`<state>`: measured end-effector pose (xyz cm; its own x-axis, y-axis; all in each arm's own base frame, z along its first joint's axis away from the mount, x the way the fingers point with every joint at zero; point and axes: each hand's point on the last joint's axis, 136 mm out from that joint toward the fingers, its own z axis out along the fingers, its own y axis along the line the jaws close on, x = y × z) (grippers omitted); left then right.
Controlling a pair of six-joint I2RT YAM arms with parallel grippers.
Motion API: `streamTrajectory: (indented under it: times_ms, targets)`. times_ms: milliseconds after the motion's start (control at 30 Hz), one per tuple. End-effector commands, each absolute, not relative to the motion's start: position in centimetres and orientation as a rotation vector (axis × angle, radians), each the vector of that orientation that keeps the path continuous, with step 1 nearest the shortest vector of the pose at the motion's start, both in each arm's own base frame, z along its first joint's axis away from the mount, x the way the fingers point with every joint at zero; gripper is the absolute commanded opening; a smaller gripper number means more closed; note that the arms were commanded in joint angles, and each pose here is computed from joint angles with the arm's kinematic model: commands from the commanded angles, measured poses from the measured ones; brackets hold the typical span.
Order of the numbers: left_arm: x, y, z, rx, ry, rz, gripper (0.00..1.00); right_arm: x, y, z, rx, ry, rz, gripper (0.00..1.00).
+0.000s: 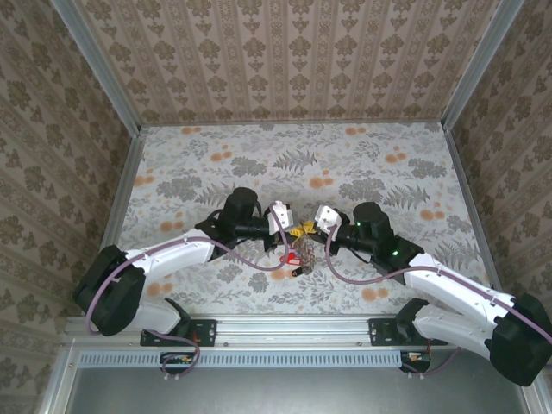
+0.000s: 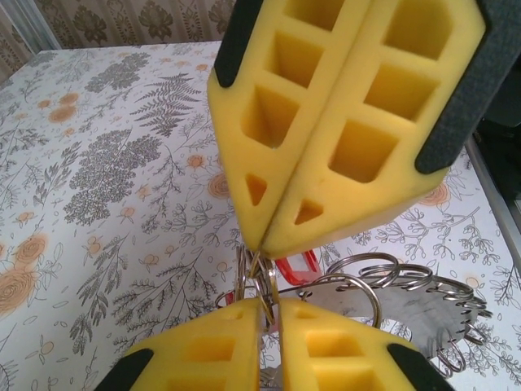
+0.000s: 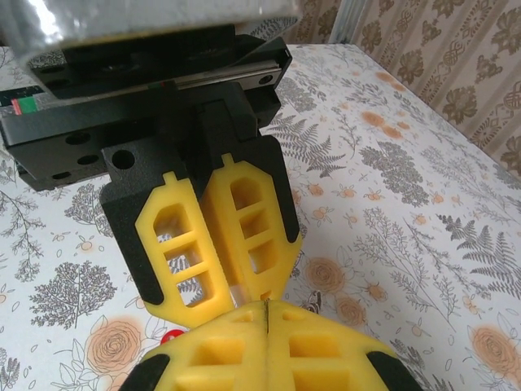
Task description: Put the keys on the keyring
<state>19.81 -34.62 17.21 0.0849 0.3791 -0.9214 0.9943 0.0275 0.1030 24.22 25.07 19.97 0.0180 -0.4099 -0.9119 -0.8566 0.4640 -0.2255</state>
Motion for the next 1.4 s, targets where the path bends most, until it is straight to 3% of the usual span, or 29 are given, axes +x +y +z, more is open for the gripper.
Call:
streamTrajectory:
  times_ms: [0,1367]
  targets:
    - [20.1,-34.5,18.6,1.497,1.393,-0.836,0.15,24.1,25.5,22.7,-1.115,1.507,0.503,0.0]
    - [20.6,-35.9,19.4,1.477,1.362,-0.86,0.18,24.0,25.8,22.7,-1.123,1.507,0.528,0.0]
